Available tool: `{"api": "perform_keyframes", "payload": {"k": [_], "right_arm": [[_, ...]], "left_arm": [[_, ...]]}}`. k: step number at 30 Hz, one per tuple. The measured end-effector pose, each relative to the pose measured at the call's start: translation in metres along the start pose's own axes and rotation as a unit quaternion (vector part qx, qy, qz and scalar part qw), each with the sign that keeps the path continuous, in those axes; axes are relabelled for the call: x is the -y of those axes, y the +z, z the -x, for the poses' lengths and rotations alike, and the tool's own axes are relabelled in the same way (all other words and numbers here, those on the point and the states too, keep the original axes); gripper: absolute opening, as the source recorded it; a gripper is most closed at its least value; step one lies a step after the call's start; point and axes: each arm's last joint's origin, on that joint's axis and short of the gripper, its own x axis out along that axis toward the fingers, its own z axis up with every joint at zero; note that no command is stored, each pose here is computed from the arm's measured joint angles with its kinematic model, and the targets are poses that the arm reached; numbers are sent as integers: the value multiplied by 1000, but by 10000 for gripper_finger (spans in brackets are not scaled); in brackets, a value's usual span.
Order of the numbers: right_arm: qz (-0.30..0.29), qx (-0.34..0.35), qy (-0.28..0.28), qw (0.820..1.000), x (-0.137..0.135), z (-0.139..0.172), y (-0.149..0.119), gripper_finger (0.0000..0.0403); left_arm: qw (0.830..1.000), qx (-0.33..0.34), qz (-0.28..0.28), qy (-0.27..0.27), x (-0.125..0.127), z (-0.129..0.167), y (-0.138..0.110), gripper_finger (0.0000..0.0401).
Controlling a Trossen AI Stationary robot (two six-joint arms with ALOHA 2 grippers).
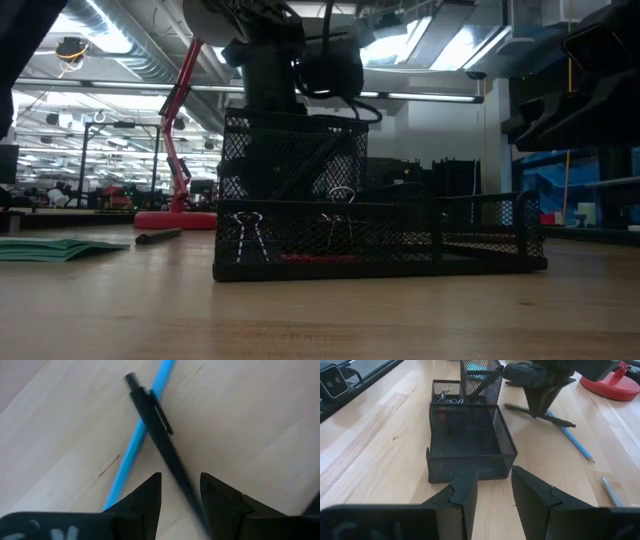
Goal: Pick and place office supplies into organizer
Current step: Put the right black pen into the black desk organizer
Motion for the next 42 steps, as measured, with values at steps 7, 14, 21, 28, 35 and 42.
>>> {"api": "perform_keyframes", "payload": {"k": [7,14,21,28,35,42], "right_arm": [[1,-1,0,1000,0,0,0,122],[1,-3,0,1000,0,0,0,122],[2,-4,0,1000,0,0,-1,122],[2,-4,0,1000,0,0,-1,122],[1,-4,0,1000,0,0,-1,122],[2,-4,0,1000,0,0,-1,122]], "left_arm": [[1000,-1,7,3,1,-6,0,129],[999,-32,-19,22,2,-24,-5,130],[998,-26,-34,47,3,-25,-11,121],[993,-35,-101,41,7,-24,-15,86],[985,-35,-165,40,11,-23,-21,54],[970,-37,-235,41,14,-22,-26,36]]}}
